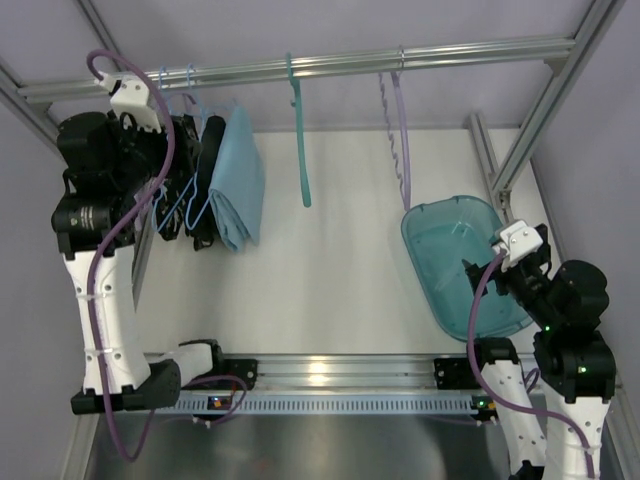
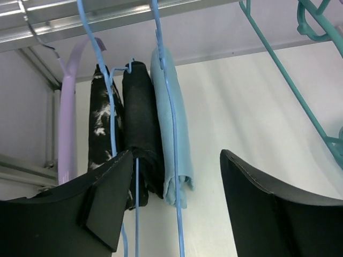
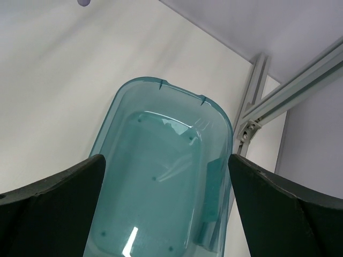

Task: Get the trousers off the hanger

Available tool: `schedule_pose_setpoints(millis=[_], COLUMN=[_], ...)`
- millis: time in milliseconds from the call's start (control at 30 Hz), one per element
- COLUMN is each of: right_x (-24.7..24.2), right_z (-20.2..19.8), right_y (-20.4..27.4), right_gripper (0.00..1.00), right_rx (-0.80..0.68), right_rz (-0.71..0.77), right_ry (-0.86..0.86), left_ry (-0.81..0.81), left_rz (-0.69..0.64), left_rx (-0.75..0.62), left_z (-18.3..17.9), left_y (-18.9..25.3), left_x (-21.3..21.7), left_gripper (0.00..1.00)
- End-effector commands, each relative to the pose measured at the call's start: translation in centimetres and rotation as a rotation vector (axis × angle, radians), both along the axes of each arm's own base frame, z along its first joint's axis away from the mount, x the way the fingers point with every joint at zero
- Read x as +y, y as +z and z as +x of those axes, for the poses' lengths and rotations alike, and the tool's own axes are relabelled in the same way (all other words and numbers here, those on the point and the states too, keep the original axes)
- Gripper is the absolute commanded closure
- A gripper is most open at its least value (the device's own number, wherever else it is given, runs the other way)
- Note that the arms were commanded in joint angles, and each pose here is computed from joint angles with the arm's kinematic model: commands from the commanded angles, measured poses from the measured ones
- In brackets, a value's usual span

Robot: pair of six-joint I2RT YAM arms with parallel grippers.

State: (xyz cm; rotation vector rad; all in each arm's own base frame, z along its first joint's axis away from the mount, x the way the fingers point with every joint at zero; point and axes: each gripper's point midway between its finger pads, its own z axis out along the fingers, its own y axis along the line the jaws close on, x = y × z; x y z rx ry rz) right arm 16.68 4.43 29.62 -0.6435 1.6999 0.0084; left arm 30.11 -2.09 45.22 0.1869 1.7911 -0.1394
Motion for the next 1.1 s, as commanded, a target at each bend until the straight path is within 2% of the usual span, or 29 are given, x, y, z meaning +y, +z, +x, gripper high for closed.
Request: schedule_pose_setpoints(millis=[0,267,400,700,767,867,1033,1067], right_x=[0.3,0.3,0.2,-0.1,-0.2,-0.2,-0.4,-0.4], right_z=[0.8,1.3,1.4,1.3,1.3,1.3,1.3,1.3], right_y=[1.2,0.8,0.6,-0.1,-0.4,-0.4,-0.4,-0.4], right_gripper=[0.01,0.01,0.01,0.01,0.00,0.01,0.00,0.01], right_rx=[-0.044,-0.033,-0.031,-0.030,-0.023,-0.027,-0.034,-0.033], right_rz=[0.016,0.015,0.011,0.011,0.006,0.003,0.000,-0.001], right_ry=[0.008,0.008,0.005,-0.010,-0.015,-0.016,-0.027,-0.027], left_ry=[-0.044,-0.028,-0.018,0.006,0.002,0.021,0.026,0.031], left_rz=[-0.071,-0.156,-0.139,-0.107,-0.108,-0.105,-0.112,-0.112], left_rx=[-0.067,-0.044,-0.080,-0.079,-0.063,-0.046,-0.017,-0.015], left_z=[1.2,4.9,6.7,10.1,11.0,11.9,13.0,13.1], left_y=[2.5,0.8,-0.1,-2.0,-2.8,-3.7,-5.0,-5.1], left_x=[-1.1,-1.2,-1.1,-1.3,-1.7,-1.4,-2.4,-2.3], left_gripper=[0.28,0.38,0.44,0.50,0.56,0.72,0.82,0.93])
